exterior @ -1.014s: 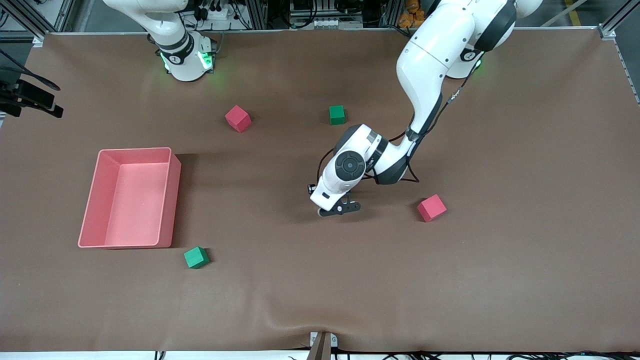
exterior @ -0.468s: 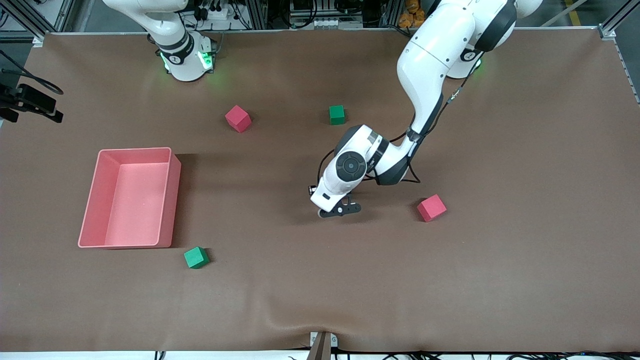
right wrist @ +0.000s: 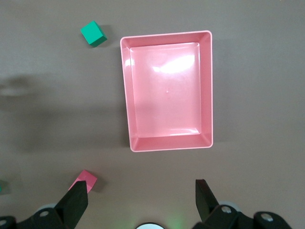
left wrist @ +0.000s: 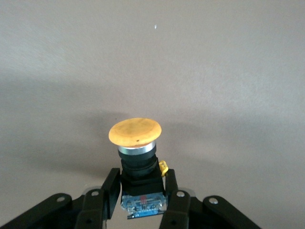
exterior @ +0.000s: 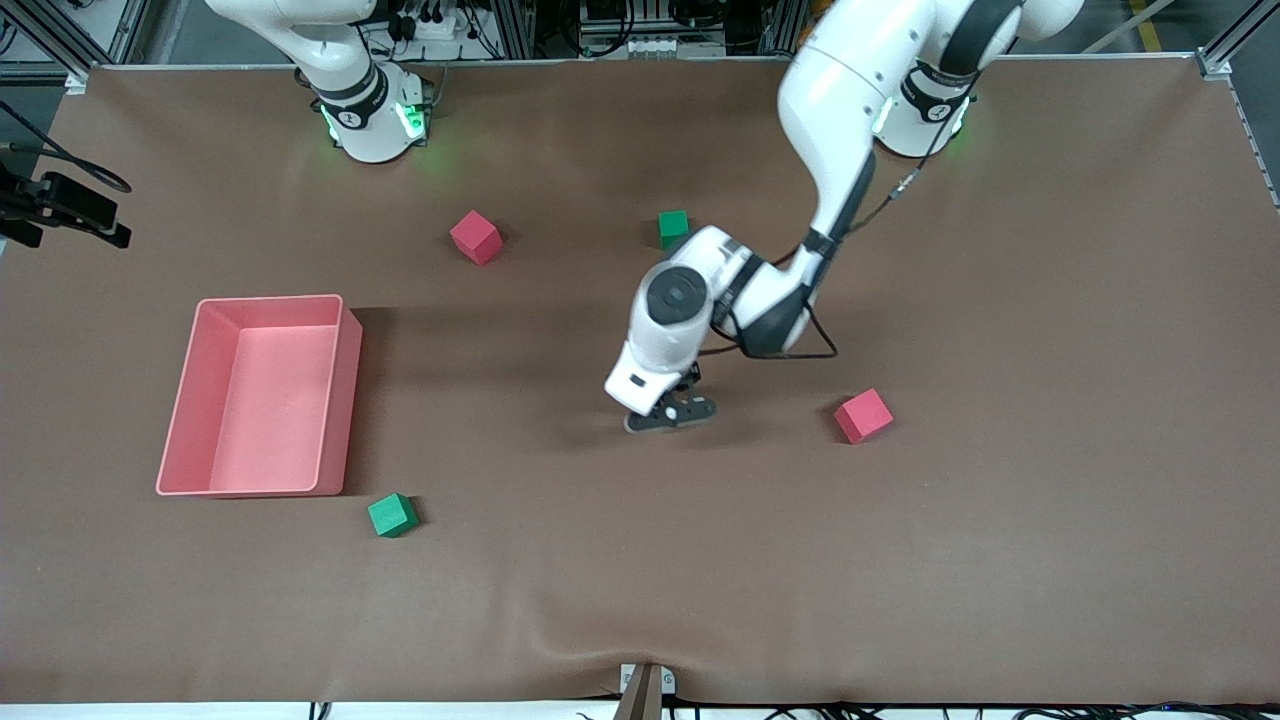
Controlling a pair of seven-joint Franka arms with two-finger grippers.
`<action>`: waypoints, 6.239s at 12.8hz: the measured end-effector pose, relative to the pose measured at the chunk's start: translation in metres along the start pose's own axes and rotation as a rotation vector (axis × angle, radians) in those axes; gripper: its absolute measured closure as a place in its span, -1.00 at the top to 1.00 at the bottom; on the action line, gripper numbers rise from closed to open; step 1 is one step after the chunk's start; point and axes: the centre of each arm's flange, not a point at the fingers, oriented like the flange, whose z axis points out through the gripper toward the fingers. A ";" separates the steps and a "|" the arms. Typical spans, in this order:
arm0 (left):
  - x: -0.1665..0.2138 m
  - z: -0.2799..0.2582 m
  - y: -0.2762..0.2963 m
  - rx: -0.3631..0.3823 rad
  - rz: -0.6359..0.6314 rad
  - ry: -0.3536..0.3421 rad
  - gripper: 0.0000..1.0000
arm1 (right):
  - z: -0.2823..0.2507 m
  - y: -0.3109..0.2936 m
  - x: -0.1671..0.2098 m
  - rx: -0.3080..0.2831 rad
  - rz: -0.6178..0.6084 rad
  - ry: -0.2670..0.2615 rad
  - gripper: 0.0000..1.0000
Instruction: Place and upright button with both arms
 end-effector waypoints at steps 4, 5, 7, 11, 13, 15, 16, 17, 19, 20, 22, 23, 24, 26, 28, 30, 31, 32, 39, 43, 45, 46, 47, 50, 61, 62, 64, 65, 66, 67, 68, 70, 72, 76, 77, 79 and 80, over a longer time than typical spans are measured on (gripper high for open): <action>-0.073 -0.024 0.052 0.044 -0.003 0.265 -0.15 | 0.001 -0.006 -0.002 0.000 -0.011 -0.016 1.00; -0.090 -0.025 0.061 0.050 -0.003 0.330 -0.15 | 0.001 -0.006 -0.002 0.000 -0.010 -0.016 1.00; -0.115 -0.024 0.072 0.051 -0.040 0.474 -0.15 | 0.000 -0.005 -0.002 0.000 -0.009 -0.015 1.00; -0.169 0.015 0.080 0.023 -0.065 0.724 -0.15 | -0.001 -0.006 -0.001 0.000 -0.010 -0.007 1.00; -0.188 0.047 0.076 -0.004 -0.036 0.843 -0.15 | -0.002 -0.008 0.000 -0.001 -0.016 0.005 1.00; -0.195 0.080 0.067 0.010 0.054 0.934 -0.15 | -0.003 -0.011 0.001 -0.001 -0.021 0.009 1.00; -0.195 0.095 0.062 0.029 0.104 0.987 -0.15 | -0.003 -0.012 0.001 -0.001 -0.023 0.010 1.00; -0.194 0.108 0.056 0.037 0.127 1.033 -0.15 | -0.003 -0.013 0.001 -0.002 -0.024 0.010 1.00; -0.194 0.125 0.049 0.027 0.143 1.083 -0.15 | -0.003 -0.014 0.001 -0.002 -0.026 0.010 1.00; -0.194 0.129 0.047 0.028 0.152 1.095 -0.15 | -0.003 -0.016 0.001 -0.002 -0.029 0.010 1.00; -0.195 0.142 0.042 0.043 0.176 1.103 -0.15 | -0.003 -0.018 0.001 -0.002 -0.034 0.011 1.00; -0.196 0.149 0.039 0.050 0.188 1.107 -0.15 | -0.003 -0.018 0.001 -0.002 -0.034 0.011 1.00; -0.197 0.150 0.039 0.049 0.190 1.118 -0.15 | -0.003 -0.018 0.001 -0.002 -0.034 0.011 1.00; -0.202 0.150 0.040 0.033 0.167 1.119 -0.15 | -0.003 -0.018 0.001 -0.002 -0.034 0.011 1.00; -0.216 0.153 0.044 0.000 0.137 1.095 0.22 | -0.003 -0.018 0.001 -0.002 -0.034 0.012 1.00; -0.237 0.156 0.049 -0.023 0.090 1.040 0.67 | -0.003 -0.018 0.001 -0.002 -0.034 0.014 1.00; -0.249 0.152 0.055 -0.031 0.059 1.012 0.90 | -0.003 -0.018 0.001 -0.002 -0.034 0.014 1.00; -0.262 0.144 0.062 -0.040 0.012 0.977 1.00 | -0.003 -0.018 0.001 -0.002 -0.034 0.015 1.00; -0.305 -0.031 0.112 -0.016 -0.225 0.670 1.00 | -0.004 -0.018 0.002 -0.002 -0.034 0.018 1.00; -0.242 -0.156 0.104 -0.006 -0.255 0.521 1.00 | -0.004 -0.018 0.002 -0.002 -0.034 0.018 1.00; -0.174 -0.217 0.079 -0.009 -0.288 0.438 1.00 | -0.004 -0.018 0.002 -0.002 -0.034 0.019 1.00; -0.136 -0.241 0.059 -0.001 -0.316 0.410 1.00 | -0.004 -0.018 0.002 -0.002 -0.034 0.019 1.00; -0.102 -0.261 0.038 0.010 -0.341 0.392 1.00 | -0.004 -0.018 0.002 -0.002 -0.034 0.020 1.00; -0.006 -0.310 -0.039 0.064 -0.366 0.328 1.00 | -0.005 -0.018 0.002 -0.002 -0.034 0.022 1.00; 0.156 -0.414 -0.352 0.141 -0.120 0.009 1.00 | -0.006 -0.018 0.002 -0.002 -0.034 0.023 1.00; 0.161 -0.414 -0.373 0.143 -0.083 -0.008 1.00 | -0.006 -0.018 0.002 -0.002 -0.033 0.023 1.00; 0.163 -0.410 -0.406 0.144 -0.002 -0.042 1.00 | -0.006 -0.018 0.002 -0.002 -0.033 0.023 1.00; 0.160 -0.407 -0.417 0.145 0.027 -0.059 1.00 | -0.006 -0.018 0.002 -0.002 -0.033 0.023 1.00; 0.155 -0.404 -0.423 0.146 0.040 -0.074 1.00 | -0.006 -0.018 0.002 -0.002 -0.033 0.023 1.00; 0.149 -0.403 -0.428 0.145 0.049 -0.085 1.00 | -0.006 -0.018 0.002 -0.002 -0.033 0.023 1.00; 0.143 -0.404 -0.433 0.143 0.065 -0.091 1.00 | -0.006 -0.018 0.002 -0.002 -0.033 0.023 1.00; 0.138 -0.412 -0.457 0.123 0.114 -0.096 1.00 | -0.006 -0.018 0.002 -0.002 -0.033 0.023 1.00; 0.141 -0.419 -0.496 0.087 0.160 -0.103 1.00 | -0.006 -0.017 0.002 -0.002 -0.032 0.023 1.00; 0.136 -0.419 -0.486 0.069 0.215 -0.117 1.00 | -0.006 -0.017 0.002 -0.002 -0.032 0.023 1.00; 0.133 -0.417 -0.473 0.070 0.236 -0.119 1.00 | -0.006 -0.017 0.002 -0.002 -0.032 0.023 1.00; 0.125 -0.413 -0.444 0.073 0.272 -0.126 1.00 | -0.006 -0.017 0.002 -0.002 -0.032 0.023 1.00; 0.121 -0.410 -0.431 0.077 0.295 -0.130 1.00 | -0.006 -0.017 0.002 -0.002 -0.032 0.023 1.00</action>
